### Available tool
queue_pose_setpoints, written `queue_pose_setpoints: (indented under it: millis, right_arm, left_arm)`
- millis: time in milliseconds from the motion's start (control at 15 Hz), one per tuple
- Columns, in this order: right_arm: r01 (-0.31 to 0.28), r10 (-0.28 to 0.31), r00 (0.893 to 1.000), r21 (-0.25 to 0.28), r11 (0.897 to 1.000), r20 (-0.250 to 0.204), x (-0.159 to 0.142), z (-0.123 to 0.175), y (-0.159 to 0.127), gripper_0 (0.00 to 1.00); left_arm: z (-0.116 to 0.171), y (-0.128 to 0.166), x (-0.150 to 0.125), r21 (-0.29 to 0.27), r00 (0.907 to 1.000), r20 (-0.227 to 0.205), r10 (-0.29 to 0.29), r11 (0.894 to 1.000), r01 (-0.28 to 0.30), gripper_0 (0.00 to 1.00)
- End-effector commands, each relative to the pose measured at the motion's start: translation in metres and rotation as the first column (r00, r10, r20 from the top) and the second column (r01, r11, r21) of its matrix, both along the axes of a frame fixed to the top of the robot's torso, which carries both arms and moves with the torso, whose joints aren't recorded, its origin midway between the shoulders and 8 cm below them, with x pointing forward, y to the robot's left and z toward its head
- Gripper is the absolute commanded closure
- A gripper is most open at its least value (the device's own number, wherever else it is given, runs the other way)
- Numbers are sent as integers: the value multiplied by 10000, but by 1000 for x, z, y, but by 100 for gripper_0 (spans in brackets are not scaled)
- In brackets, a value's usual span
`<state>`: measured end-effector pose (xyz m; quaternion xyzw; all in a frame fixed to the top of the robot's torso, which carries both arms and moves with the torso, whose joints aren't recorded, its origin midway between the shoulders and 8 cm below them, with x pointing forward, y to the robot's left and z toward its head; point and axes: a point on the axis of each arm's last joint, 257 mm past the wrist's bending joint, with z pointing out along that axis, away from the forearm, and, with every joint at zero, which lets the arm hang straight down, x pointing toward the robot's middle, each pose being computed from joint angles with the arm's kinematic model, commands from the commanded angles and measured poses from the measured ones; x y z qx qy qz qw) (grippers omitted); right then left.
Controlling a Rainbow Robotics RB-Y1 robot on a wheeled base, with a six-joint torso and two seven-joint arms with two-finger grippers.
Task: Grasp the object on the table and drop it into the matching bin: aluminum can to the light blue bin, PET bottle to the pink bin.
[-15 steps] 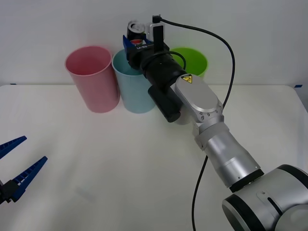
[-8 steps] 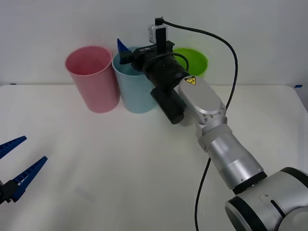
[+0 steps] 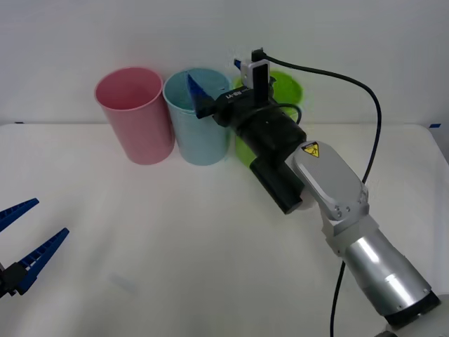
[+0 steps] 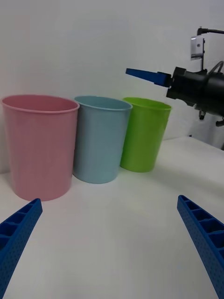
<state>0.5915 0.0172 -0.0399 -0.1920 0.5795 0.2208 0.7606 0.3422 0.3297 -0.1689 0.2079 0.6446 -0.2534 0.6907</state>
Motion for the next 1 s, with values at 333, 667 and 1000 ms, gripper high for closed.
queue_pose_setpoints:
  millis: [333, 667, 1000]
  right_arm:
    - [-512, 518, 9986, -641, 9966, 75, -77, -30, -54, 0]
    - [-588, 542, 9977, -1196, 9911, -414, -120, -62, -100, 0]
    - [-553, 397, 9938, -1532, 9866, -1036, -140, -96, -145, 0]
  left_arm:
    - [0, 0, 0, 0, 10000, 0, 0, 10000, 0, 0]
    - [0, 0, 0, 0, 10000, 0, 0, 10000, 0, 0]
    - [0, 0, 0, 0, 10000, 0, 0, 10000, 0, 0]
